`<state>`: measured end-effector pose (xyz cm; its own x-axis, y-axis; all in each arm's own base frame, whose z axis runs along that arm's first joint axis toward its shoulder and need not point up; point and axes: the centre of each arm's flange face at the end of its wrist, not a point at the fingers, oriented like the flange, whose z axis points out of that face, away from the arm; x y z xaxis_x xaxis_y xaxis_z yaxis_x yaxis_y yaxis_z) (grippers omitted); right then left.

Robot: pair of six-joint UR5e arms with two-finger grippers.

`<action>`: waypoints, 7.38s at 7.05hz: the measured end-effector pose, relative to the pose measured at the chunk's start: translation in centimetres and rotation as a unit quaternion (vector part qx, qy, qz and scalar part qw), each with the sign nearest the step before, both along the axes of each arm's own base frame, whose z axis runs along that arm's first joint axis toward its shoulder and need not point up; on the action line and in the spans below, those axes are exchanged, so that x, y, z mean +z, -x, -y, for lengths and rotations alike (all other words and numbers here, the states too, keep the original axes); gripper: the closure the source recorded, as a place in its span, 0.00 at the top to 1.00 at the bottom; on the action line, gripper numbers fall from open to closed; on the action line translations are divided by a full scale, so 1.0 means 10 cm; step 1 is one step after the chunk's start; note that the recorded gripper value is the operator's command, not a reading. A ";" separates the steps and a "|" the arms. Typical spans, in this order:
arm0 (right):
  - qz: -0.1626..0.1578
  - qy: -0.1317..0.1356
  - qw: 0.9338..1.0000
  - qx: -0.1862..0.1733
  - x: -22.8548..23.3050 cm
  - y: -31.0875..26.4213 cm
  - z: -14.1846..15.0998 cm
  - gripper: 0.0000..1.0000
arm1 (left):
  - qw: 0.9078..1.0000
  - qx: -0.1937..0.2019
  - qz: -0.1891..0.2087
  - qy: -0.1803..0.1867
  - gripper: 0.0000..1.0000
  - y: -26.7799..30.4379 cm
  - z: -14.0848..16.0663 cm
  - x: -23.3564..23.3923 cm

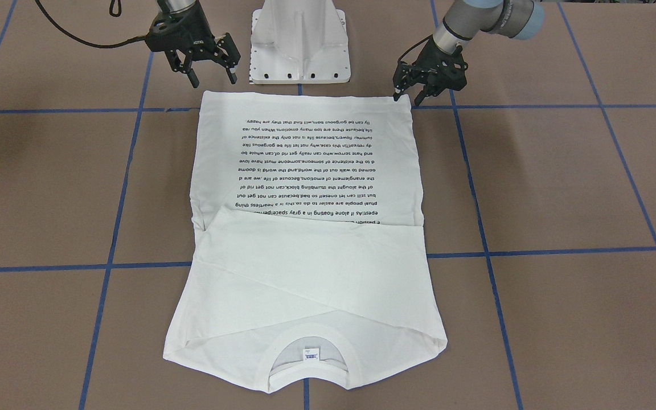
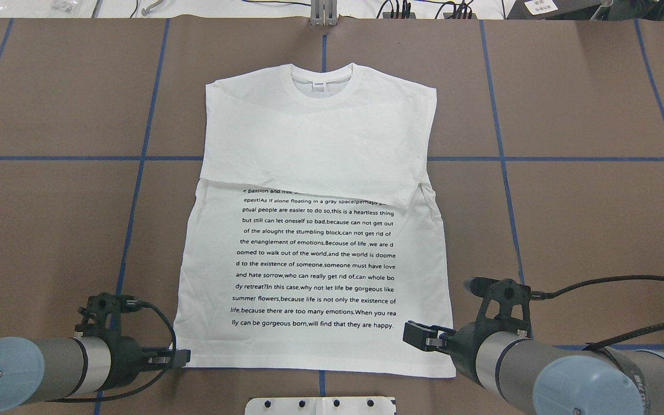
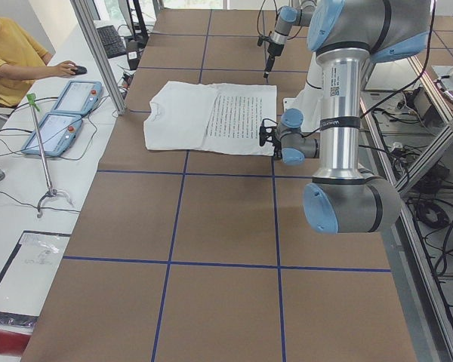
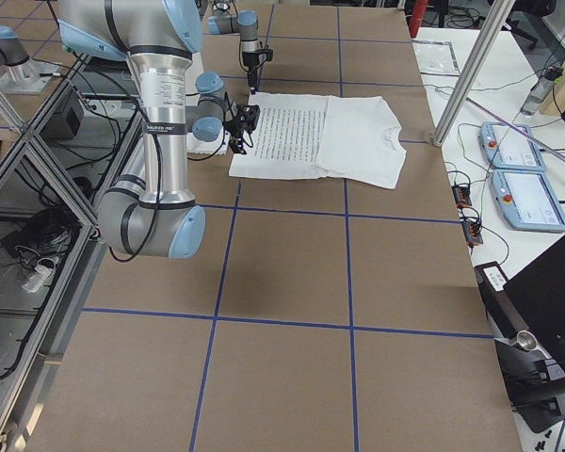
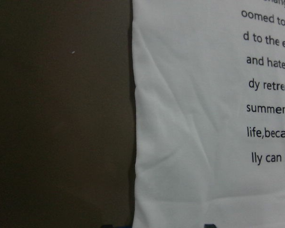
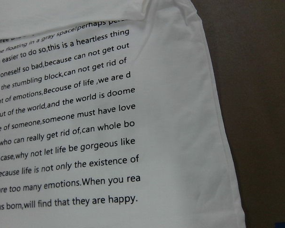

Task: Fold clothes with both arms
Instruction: 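Lower both grippers and pinch the two hem corners nearest the robot, then lift the hem with both grippers and fold it toward the collar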

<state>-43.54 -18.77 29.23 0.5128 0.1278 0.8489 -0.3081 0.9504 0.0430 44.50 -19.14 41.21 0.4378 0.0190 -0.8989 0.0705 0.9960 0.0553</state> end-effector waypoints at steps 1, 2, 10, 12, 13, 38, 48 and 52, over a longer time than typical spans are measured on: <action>-0.001 -0.001 1.000 0.001 0.01 0.01 0.00 1.00 | 1.000 0.001 -0.001 0.000 0.32 -0.01 -0.01 -0.02; -0.002 -0.002 1.000 0.002 0.02 0.02 0.00 1.00 | 1.000 0.002 -0.002 0.000 0.28 -0.02 -0.02 -0.03; -0.026 -0.008 0.999 0.042 0.38 0.13 -0.45 0.73 | 0.999 0.007 -0.042 -0.007 0.00 0.14 -0.05 -0.42; -0.037 0.015 0.997 0.067 0.63 0.28 -0.58 0.67 | 0.999 0.007 -0.050 -0.008 0.00 0.18 -0.05 -0.51; -0.042 0.021 0.996 0.072 0.72 0.35 -0.62 0.67 | 0.999 0.007 -0.051 -0.008 0.00 0.18 -0.05 -0.51; -0.098 -0.010 0.993 0.058 0.78 0.63 -0.74 0.00 | 0.998 0.008 -0.055 -0.008 0.00 0.21 -0.05 -0.53; -0.104 0.011 0.995 -0.001 -1.42 -1.14 0.41 0.00 | 0.996 0.024 -0.016 -0.082 0.00 1.85 0.62 -2.26; -0.127 -0.005 0.991 0.036 -1.34 -0.67 1.85 0.00 | 0.990 -0.046 0.076 -0.107 0.00 1.72 1.84 -1.93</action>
